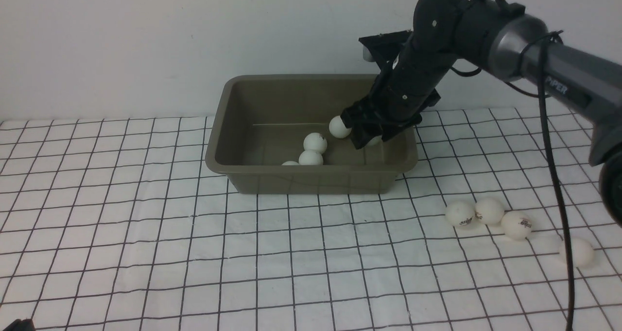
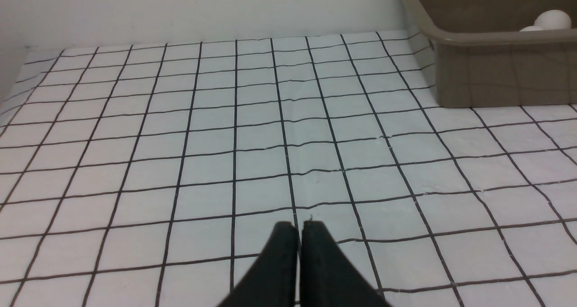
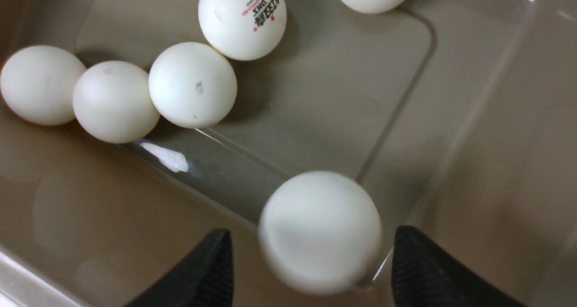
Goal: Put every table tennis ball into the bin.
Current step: Use the right arm to put the table tennis ball into the box, then use the right arm to clamp the table tennis ball closest to it
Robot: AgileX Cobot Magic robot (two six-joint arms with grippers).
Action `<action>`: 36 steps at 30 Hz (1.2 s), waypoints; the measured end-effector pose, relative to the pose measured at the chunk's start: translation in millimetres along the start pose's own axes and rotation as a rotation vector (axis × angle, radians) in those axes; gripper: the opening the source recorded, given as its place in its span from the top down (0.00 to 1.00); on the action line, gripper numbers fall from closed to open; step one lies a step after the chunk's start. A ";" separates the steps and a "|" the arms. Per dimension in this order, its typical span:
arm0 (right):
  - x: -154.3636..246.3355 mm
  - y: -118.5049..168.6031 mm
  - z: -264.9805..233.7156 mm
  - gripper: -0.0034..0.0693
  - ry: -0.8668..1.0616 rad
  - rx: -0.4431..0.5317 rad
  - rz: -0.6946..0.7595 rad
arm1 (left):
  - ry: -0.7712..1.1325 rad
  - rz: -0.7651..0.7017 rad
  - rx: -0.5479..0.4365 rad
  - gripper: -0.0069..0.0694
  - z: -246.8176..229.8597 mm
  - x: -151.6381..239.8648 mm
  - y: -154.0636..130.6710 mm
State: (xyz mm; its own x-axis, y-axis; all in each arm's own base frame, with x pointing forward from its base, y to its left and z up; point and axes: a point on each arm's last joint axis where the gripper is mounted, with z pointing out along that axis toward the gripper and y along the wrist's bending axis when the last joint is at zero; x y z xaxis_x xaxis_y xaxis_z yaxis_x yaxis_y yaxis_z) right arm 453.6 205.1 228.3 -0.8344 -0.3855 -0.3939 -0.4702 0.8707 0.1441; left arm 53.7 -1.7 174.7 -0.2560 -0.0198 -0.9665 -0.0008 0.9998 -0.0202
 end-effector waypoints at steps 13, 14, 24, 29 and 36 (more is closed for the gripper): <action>-23.5 -7.1 -104.4 0.33 -0.200 0.117 -0.007 | 0.000 0.000 0.000 0.92 0.0 0.0 0.0; -21.1 -10.9 -118.0 0.33 -0.217 0.130 0.002 | 0.000 0.000 0.000 0.92 0.0 0.0 0.0; 95.9 -86.2 -247.2 0.33 -0.220 0.356 0.237 | 0.000 0.000 0.000 0.92 0.0 0.0 0.0; 139.3 -83.6 -231.0 0.33 -0.104 0.340 0.279 | 0.000 0.000 0.000 0.92 0.0 0.0 0.0; 174.5 -87.1 -176.4 0.32 0.038 0.303 0.304 | 0.000 0.000 0.000 0.92 0.0 0.0 0.0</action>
State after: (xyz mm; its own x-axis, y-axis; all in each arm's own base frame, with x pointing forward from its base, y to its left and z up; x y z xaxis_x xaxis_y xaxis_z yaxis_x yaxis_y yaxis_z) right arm 298.2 8.1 307.1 -0.9345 -0.1038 -0.3404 -0.1007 0.9946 -0.0268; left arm 53.7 -1.7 174.7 -0.2560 -0.0198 -0.9665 -0.0008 0.9998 -0.0202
